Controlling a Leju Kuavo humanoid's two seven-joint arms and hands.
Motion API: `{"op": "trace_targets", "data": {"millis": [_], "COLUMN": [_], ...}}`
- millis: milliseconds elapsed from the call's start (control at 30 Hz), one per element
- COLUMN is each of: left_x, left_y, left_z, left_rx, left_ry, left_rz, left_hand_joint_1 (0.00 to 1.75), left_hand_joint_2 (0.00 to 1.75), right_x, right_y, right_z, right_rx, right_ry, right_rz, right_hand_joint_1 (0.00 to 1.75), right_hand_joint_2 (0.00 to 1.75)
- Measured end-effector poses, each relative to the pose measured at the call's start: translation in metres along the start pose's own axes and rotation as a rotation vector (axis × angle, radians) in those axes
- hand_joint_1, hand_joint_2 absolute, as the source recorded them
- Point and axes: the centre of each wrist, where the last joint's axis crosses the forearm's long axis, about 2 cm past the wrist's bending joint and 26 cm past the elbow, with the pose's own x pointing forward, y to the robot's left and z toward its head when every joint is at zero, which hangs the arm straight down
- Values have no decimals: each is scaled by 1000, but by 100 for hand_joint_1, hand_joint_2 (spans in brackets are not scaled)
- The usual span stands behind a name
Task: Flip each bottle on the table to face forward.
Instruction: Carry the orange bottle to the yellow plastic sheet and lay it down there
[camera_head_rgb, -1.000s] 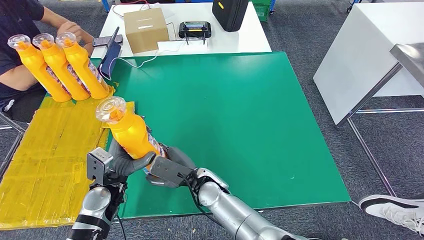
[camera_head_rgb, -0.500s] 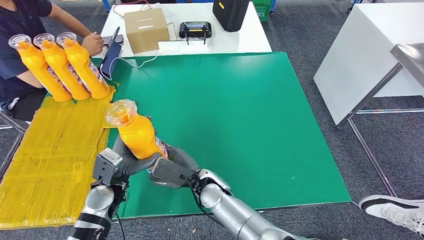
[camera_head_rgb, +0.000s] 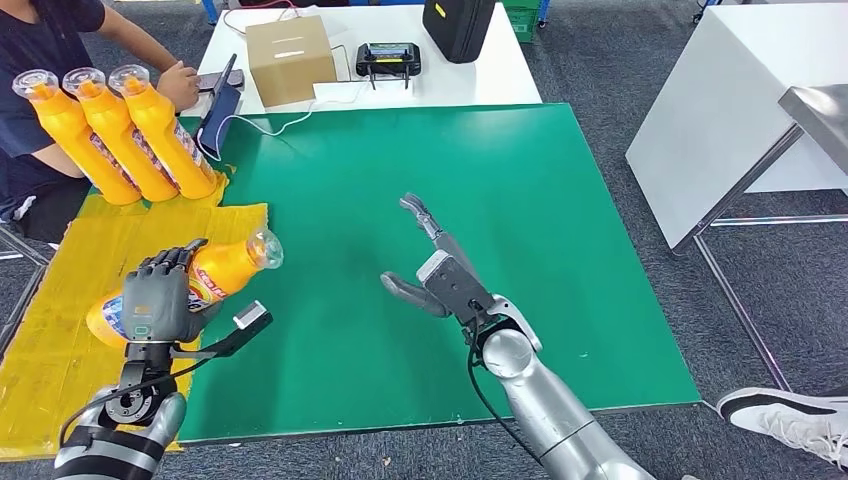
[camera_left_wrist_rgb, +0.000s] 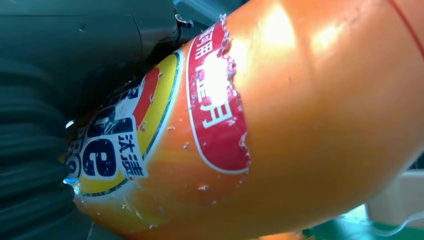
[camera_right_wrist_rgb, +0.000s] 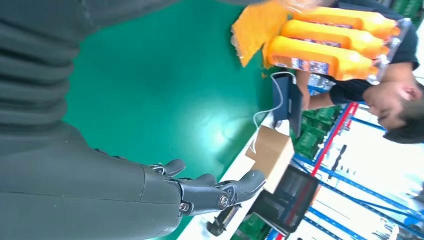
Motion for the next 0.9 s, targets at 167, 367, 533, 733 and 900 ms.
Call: {"op": "trace_targets", "data": {"millis": [167, 367, 533, 733, 900], "left_x": [-16, -36, -45, -59, -66], "left_y": [-20, -43, -50, -55, -56], "left_z": [11, 18, 14, 10, 10], "left_rx": [-182, -360, -404, -480, -496], "left_ry": [-80, -162, -146, -187, -168], "left_rz": [-83, -118, -128, -83, -25], "left_hand_joint_1": [175, 175, 87, 0, 0], "left_hand_joint_2": [175, 175, 87, 0, 0], "right_x": [6, 10, 10, 10, 9], "right_y": [-9, -14, -15, -16, -15], "right_z": [2, 3, 5, 5, 7], "right_rx": [-18, -13, -10, 1, 5], "right_ry": [-34, -54, -57, -57, -53], "right_rz": [8, 16, 19, 25, 27], "right_hand_joint_1": [0, 0, 0, 0, 0], "right_hand_joint_2": [0, 0, 0, 0, 0]}}
